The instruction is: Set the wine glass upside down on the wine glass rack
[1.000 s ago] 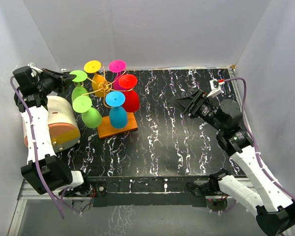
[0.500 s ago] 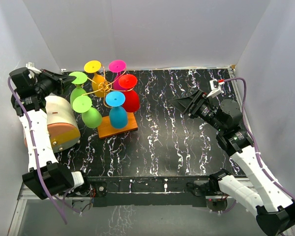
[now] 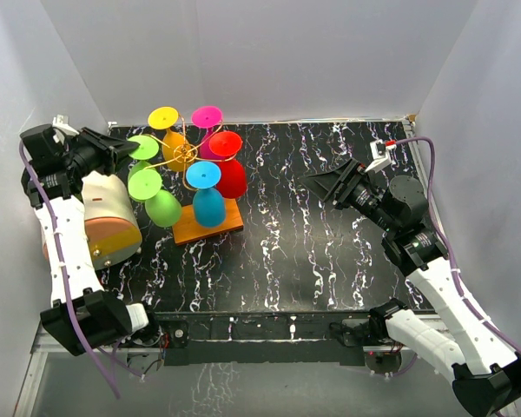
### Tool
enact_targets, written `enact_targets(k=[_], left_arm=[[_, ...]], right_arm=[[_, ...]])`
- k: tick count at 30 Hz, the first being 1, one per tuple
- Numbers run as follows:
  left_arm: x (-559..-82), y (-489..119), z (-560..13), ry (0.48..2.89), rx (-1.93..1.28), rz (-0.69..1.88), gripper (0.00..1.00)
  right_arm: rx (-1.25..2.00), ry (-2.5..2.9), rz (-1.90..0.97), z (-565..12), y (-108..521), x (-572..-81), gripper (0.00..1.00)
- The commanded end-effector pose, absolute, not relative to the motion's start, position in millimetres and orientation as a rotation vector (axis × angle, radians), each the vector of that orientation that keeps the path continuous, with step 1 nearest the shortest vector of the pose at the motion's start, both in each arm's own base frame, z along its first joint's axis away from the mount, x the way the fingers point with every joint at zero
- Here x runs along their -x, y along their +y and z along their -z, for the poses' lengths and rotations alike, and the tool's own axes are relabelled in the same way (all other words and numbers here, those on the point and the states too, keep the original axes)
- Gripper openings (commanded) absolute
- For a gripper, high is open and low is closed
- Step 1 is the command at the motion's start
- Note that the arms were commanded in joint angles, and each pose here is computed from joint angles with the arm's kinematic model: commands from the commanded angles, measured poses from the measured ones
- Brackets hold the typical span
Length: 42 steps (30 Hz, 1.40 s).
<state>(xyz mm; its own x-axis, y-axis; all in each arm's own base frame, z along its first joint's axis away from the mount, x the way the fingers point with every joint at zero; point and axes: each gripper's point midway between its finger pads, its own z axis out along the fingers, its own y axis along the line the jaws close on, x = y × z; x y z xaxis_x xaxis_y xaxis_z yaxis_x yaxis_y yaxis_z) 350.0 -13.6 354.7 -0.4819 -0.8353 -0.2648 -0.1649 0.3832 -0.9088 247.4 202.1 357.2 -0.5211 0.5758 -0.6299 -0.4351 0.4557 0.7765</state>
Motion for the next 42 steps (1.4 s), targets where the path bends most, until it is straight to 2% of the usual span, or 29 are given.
enact_targets(k=[1, 7, 10, 16, 24, 30, 34, 37, 42], left_arm=[[-338.6, -10.3, -374.4, 1.907, 0.773, 1.008, 0.18], [-331.7, 6.7, -370.3, 1.964, 0.767, 0.81, 0.26], [-328.4, 8.7, -366.2, 1.991, 0.743, 0.769, 0.34], [-327.5, 15.0, -362.3, 2.008, 0.718, 0.68, 0.41], [-322.4, 4.1, -359.3, 2.079, 0.551, 0.456, 0.65], [-297.3, 20.3, -366.4, 2.04, 0.456, 0.157, 0.83], [-273.3, 26.7, -382.9, 1.958, 0.432, 0.08, 0.98], [-250.4, 30.2, -391.5, 1.896, 0.423, 0.035, 0.99], [-227.8, 14.8, -401.9, 1.818, 0.325, 0.073, 0.99]], right_arm=[[-0.082, 1.622, -1.296, -382.4, 202.8, -242.0, 0.72], [-0.086, 1.624, -1.287, -381.4, 201.7, -242.1, 0.72], [-0.083, 1.624, -1.286, -382.3, 201.8, -242.5, 0.72], [-0.081, 1.63, -1.274, -380.2, 201.1, -243.0, 0.72], [-0.095, 1.682, -1.208, -368.6, 196.4, -247.0, 0.71], [-0.084, 1.769, -0.959, -352.9, 174.6, -259.7, 0.73], [-0.205, 1.831, -0.674, -341.8, 135.0, -276.5, 0.81], [-0.279, 1.848, -0.493, -339.6, 105.6, -279.5, 0.86], [-0.328, 1.796, -0.348, -353.1, 76.7, -276.3, 0.9]])
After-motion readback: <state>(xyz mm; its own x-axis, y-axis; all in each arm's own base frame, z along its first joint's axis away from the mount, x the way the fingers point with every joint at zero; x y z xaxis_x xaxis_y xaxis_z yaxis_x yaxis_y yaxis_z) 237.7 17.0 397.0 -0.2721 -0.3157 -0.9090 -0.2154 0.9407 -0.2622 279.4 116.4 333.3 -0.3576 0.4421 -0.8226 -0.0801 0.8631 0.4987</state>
